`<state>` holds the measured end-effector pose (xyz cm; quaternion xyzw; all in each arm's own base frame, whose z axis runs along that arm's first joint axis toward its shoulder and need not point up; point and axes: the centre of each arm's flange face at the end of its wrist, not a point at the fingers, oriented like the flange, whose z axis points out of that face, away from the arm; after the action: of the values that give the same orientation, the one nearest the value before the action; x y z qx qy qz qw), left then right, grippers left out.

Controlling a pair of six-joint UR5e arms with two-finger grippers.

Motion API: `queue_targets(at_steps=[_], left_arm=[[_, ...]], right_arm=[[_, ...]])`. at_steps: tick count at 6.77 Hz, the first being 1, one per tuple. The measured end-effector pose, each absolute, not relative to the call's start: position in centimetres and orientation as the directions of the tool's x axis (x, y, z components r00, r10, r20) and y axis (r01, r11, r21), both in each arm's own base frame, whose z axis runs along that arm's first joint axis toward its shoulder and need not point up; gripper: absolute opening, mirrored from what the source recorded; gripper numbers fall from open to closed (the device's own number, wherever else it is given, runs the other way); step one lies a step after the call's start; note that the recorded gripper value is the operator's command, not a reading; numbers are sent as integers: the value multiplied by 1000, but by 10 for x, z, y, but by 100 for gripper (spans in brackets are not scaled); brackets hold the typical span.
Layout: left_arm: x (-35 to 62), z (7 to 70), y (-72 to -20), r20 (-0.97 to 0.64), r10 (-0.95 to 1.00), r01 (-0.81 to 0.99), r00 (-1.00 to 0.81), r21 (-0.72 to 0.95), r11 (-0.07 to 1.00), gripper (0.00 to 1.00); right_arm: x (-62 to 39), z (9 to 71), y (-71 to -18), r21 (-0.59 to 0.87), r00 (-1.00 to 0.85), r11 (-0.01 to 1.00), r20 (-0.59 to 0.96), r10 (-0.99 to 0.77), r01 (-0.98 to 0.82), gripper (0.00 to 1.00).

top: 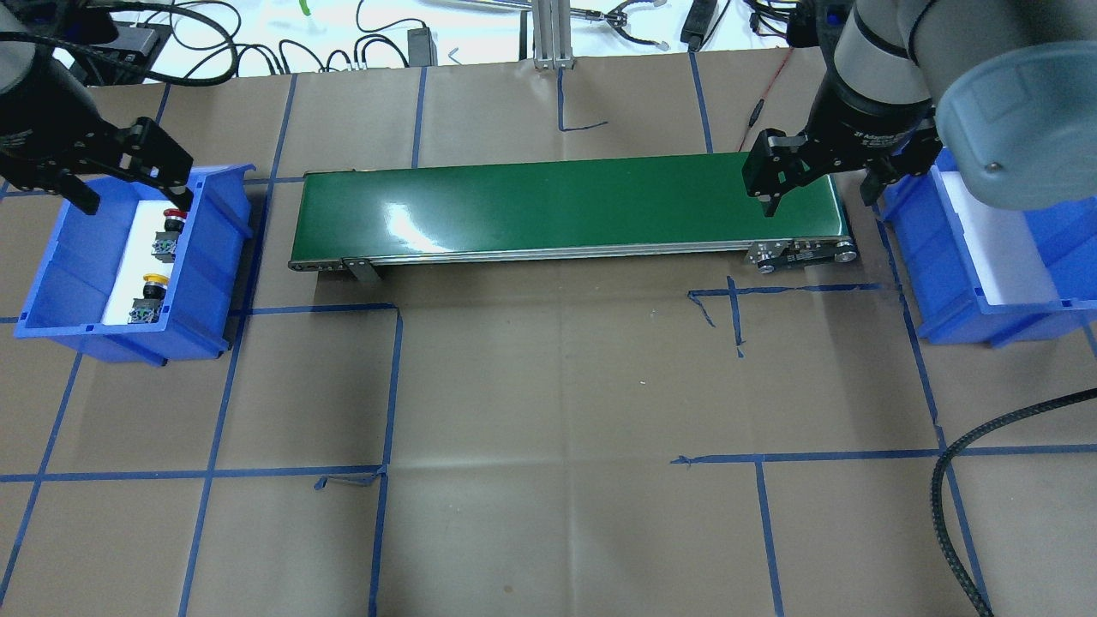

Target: Transport two buttons from left to right

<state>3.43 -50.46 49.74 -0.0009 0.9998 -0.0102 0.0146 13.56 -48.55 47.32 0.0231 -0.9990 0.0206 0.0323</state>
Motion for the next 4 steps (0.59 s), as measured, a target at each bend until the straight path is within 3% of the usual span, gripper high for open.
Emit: queue_targets(at_steps=[4], left_arm=[[184,470,-517,-42,-111,-109,-993,-40,993,100]], right_arm=[[136,473,-485,-39,-997,998,66,-46,-49,100]])
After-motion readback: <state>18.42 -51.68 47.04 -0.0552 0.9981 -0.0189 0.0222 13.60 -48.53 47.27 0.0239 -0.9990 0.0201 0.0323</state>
